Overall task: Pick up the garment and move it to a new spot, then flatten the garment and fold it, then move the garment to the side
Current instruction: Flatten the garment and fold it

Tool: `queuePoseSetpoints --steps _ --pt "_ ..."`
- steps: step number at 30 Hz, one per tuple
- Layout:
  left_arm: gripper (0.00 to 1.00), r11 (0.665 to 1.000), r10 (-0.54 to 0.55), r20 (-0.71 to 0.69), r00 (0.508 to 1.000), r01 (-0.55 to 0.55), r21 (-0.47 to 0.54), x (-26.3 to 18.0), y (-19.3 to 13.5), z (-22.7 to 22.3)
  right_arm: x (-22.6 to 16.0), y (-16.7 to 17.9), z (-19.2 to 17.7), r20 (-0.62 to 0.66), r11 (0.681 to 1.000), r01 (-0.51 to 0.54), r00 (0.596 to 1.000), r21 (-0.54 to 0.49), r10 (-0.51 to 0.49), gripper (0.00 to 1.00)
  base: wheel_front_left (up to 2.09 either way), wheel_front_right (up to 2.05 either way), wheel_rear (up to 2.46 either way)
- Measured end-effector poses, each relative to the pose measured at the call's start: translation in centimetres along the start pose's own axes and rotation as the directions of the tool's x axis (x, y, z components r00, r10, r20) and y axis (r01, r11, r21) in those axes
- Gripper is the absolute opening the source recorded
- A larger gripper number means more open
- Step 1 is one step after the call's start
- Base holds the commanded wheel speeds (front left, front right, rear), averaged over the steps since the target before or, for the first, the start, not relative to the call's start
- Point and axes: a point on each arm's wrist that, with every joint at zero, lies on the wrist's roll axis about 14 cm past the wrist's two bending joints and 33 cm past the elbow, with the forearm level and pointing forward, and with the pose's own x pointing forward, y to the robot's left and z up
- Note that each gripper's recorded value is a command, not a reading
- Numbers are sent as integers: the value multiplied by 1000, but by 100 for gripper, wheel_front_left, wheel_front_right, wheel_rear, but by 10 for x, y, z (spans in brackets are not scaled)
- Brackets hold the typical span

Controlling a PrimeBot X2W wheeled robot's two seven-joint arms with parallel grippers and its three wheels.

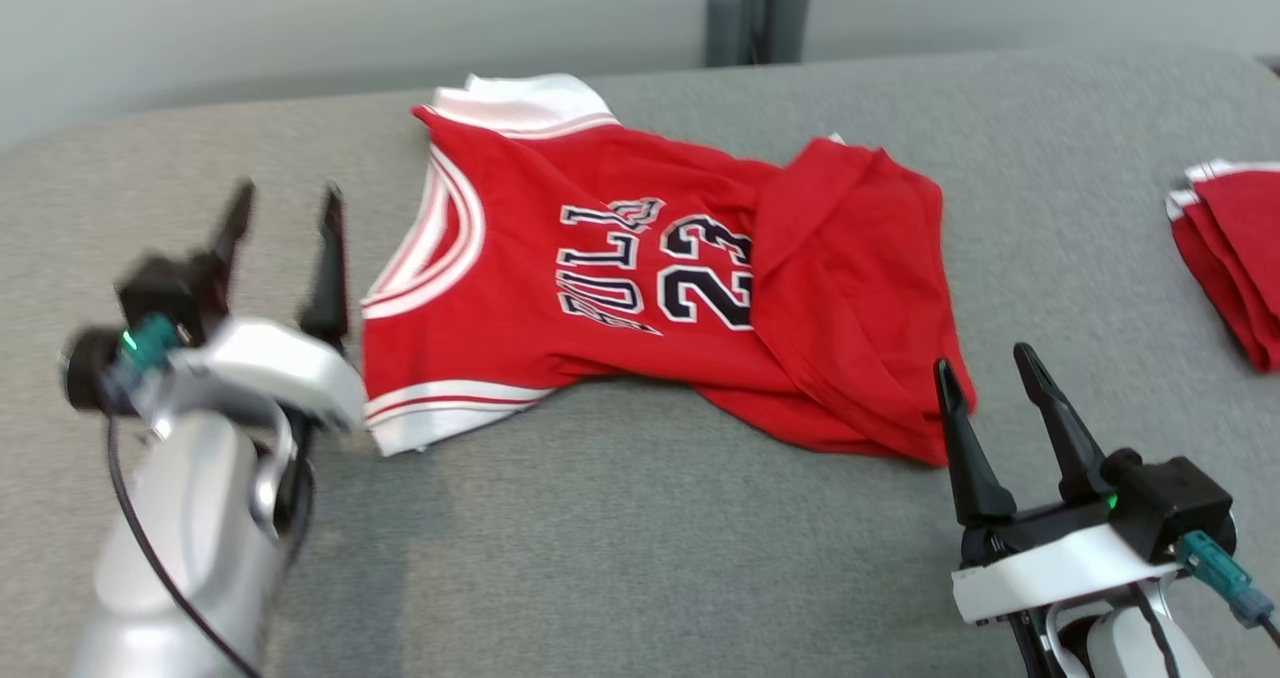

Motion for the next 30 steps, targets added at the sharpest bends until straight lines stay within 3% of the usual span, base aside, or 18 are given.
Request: queuePoseSetpoints --steps 5,12,23,30 --pt "100 998 46 6 999 -46 -52 -57 4 -5 -3 22 10 25 998 -57 998 -2 57 100 0 0 0" --pt "100 990 102 -17 995 -103 -101 -102 0 -19 -5 37 21 53 995 -96 994 -2 96 100 0 0 0" --pt "100 985 113 -44 993 -118 -125 -104 -6 -30 -4 39 17 42 995 -104 994 10 103 100 0 0 0" --pt "100 991 65 -227 972 -90 -103 -108 -18 -81 -3 35 11 27 996 -93 995 14 93 100 0 0 0"
